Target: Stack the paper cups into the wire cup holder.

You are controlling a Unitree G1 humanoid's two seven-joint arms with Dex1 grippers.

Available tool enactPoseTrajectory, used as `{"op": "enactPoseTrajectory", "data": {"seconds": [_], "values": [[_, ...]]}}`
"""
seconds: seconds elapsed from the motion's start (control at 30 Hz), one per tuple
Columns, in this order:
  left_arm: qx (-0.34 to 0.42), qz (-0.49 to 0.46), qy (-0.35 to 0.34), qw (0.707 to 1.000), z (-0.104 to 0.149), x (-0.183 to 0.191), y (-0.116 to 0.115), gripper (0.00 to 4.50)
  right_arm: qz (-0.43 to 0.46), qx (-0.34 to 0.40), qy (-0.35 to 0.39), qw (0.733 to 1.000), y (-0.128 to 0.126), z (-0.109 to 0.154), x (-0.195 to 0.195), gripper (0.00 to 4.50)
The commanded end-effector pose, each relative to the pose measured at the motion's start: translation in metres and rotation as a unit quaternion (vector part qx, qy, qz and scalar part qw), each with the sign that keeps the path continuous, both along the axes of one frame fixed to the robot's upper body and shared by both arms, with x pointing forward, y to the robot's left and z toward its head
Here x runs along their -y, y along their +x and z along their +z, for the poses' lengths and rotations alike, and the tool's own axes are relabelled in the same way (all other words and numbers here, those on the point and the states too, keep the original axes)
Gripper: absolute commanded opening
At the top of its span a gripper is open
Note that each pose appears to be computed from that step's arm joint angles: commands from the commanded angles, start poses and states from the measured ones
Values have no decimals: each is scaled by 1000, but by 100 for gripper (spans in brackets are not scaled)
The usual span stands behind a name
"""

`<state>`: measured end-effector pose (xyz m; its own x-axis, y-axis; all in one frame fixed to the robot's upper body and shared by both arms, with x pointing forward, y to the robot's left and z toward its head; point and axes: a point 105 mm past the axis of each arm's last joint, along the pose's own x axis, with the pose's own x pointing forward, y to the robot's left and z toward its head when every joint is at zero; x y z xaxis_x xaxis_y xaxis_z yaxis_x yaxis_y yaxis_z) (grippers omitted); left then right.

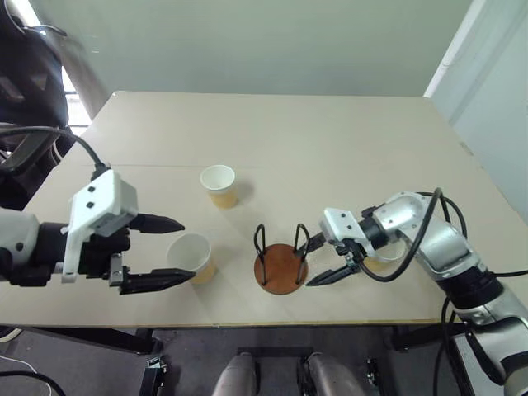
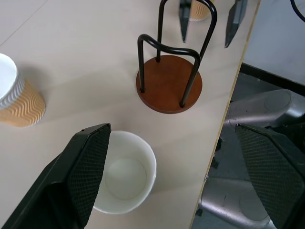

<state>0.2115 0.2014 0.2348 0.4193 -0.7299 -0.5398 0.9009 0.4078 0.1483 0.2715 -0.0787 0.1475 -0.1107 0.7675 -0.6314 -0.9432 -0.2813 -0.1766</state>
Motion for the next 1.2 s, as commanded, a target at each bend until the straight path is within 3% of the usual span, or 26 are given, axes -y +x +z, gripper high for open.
{"op": "enactPoseTrajectory", "data": {"seconds": [0.03, 0.27, 0.37, 0.57, 0.77, 1.2], "values": [[18, -6, 7, 1000, 7, -1, 4, 450, 16, 85, -17, 996, 3, 34, 8, 388], [20, -25, 1, 999, 3, 0, 15, 450, -30, 194, -31, 980, 11, 100, 35, 388], [23, -43, -6, 999, 3, 4, 20, 450, -64, 210, -48, 974, 9, 114, 55, 388], [26, -107, -35, 993, 10, 21, 22, 450, -136, 150, -128, 971, -15, 88, 107, 388], [14, -112, -23, 993, 8, 22, 22, 450, -153, 114, -118, 975, -24, 62, 103, 388], [20, -109, -12, 994, 13, 22, 18, 450, -173, 86, -133, 972, -19, 28, 112, 388]]}}
